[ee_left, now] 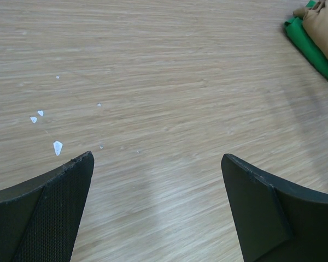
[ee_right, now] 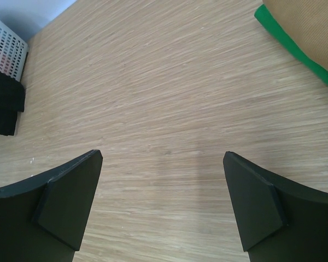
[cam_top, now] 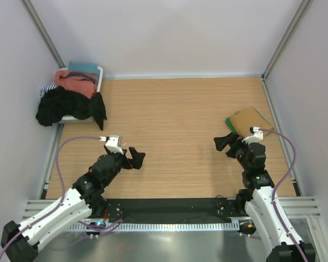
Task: Fold and stack the tank tops
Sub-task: Neatly place the folded tank top to the corner
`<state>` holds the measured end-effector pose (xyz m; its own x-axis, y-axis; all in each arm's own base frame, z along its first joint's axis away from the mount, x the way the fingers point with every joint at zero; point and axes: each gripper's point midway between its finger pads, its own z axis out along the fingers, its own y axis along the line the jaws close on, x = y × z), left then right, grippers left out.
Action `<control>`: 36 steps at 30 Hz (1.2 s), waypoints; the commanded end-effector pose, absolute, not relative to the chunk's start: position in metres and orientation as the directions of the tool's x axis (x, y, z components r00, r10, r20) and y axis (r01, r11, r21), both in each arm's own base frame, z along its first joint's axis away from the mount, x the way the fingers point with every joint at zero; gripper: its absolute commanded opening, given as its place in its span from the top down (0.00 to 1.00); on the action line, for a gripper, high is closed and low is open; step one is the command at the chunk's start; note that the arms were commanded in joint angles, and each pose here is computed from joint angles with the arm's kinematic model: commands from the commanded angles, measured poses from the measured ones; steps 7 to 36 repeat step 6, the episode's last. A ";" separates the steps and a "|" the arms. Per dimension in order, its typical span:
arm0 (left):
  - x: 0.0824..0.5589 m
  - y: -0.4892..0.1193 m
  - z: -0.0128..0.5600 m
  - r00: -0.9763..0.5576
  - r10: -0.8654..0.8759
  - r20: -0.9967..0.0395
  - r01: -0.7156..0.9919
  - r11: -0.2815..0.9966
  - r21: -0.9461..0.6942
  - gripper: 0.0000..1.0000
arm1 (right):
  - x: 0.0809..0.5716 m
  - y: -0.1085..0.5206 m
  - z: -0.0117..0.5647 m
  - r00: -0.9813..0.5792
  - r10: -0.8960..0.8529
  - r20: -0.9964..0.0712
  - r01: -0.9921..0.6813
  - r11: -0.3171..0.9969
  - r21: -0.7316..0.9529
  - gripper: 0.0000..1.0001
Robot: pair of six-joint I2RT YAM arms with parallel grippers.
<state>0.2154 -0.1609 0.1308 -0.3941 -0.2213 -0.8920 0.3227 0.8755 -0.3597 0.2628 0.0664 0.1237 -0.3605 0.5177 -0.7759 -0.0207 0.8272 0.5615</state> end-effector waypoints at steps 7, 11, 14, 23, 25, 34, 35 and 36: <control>0.222 -0.163 0.140 -0.360 -0.230 -0.904 0.329 0.876 -0.354 0.00 | 0.266 0.055 0.124 -0.325 0.530 -0.783 0.036 0.834 0.550 0.00; 0.222 -0.163 0.140 -0.360 -0.230 -0.904 0.329 0.876 -0.354 0.00 | 0.266 0.055 0.124 -0.325 0.530 -0.783 0.036 0.834 0.550 0.00; 0.222 -0.163 0.140 -0.360 -0.230 -0.904 0.329 0.876 -0.354 0.00 | 0.266 0.055 0.124 -0.325 0.530 -0.783 0.036 0.834 0.550 0.00; 0.222 -0.163 0.140 -0.360 -0.230 -0.904 0.329 0.876 -0.354 0.00 | 0.266 0.055 0.124 -0.325 0.530 -0.783 0.036 0.834 0.550 0.00; 0.222 -0.163 0.140 -0.360 -0.230 -0.904 0.329 0.876 -0.354 0.00 | 0.266 0.055 0.124 -0.325 0.530 -0.783 0.036 0.834 0.550 0.00; 0.222 -0.163 0.140 -0.360 -0.230 -0.904 0.329 0.876 -0.354 0.00 | 0.266 0.055 0.124 -0.325 0.530 -0.783 0.036 0.834 0.550 0.00; 0.222 -0.163 0.140 -0.360 -0.230 -0.904 0.329 0.876 -0.354 0.00 | 0.266 0.055 0.124 -0.325 0.530 -0.783 0.036 0.834 0.550 0.00; 0.222 -0.163 0.140 -0.360 -0.230 -0.904 0.329 0.876 -0.354 0.00 | 0.266 0.055 0.124 -0.325 0.530 -0.783 0.036 0.834 0.550 0.00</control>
